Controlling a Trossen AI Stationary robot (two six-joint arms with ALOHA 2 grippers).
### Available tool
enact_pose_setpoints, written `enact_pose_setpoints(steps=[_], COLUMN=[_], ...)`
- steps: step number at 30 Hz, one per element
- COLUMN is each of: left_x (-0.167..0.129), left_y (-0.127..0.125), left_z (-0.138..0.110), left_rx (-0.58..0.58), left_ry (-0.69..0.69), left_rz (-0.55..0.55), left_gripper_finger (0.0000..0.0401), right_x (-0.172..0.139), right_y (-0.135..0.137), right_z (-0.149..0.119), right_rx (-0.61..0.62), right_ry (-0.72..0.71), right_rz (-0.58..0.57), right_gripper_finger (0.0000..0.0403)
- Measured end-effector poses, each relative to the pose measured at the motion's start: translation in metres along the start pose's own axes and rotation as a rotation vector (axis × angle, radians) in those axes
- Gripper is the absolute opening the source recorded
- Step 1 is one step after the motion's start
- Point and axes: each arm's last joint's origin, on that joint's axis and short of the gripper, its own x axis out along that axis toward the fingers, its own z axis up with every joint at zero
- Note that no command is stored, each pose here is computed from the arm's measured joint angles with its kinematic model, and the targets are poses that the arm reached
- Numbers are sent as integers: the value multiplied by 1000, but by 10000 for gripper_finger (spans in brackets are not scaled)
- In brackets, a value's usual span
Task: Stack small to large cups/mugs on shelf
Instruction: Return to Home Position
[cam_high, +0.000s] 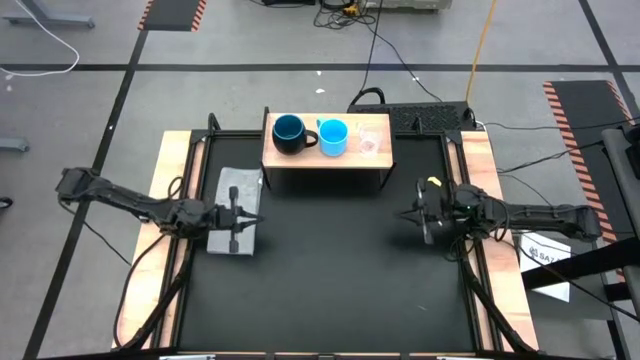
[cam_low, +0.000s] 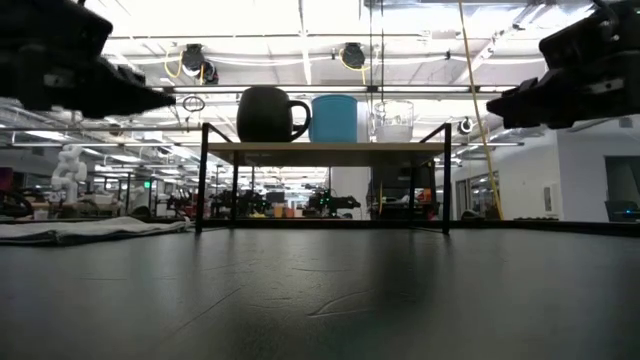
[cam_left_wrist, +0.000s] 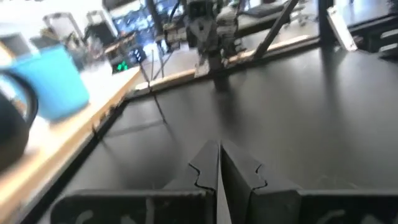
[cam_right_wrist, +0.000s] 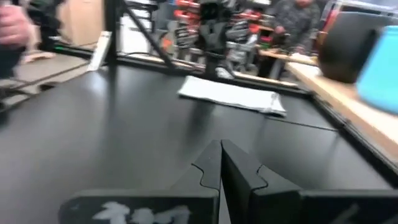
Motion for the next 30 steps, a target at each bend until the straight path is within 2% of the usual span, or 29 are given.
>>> enact_pose_setpoints(steps=[5,12,19,27,30], left_x=[5,6,-13,-39,-43], left_y=[8,19,22,22,21], left_z=[22,44,43,32,27], left_rx=[49,88,61,-18,-25], left_ry=[-14,69,-7,-91,-105], left_rz=[-22,-39,-156,-175,-176], left_gripper_finger=[21,21,21,21,21], right_x=[1,1,1,1,0], right_y=[1,1,1,1,3], right_z=[3,3,3,3,4], right_rx=[11,7,35,112,107], right_ry=[-36,-40,-43,-41,-54], right_rz=[44,41,65,70,134], right_gripper_finger=[0,0,0,0,0])
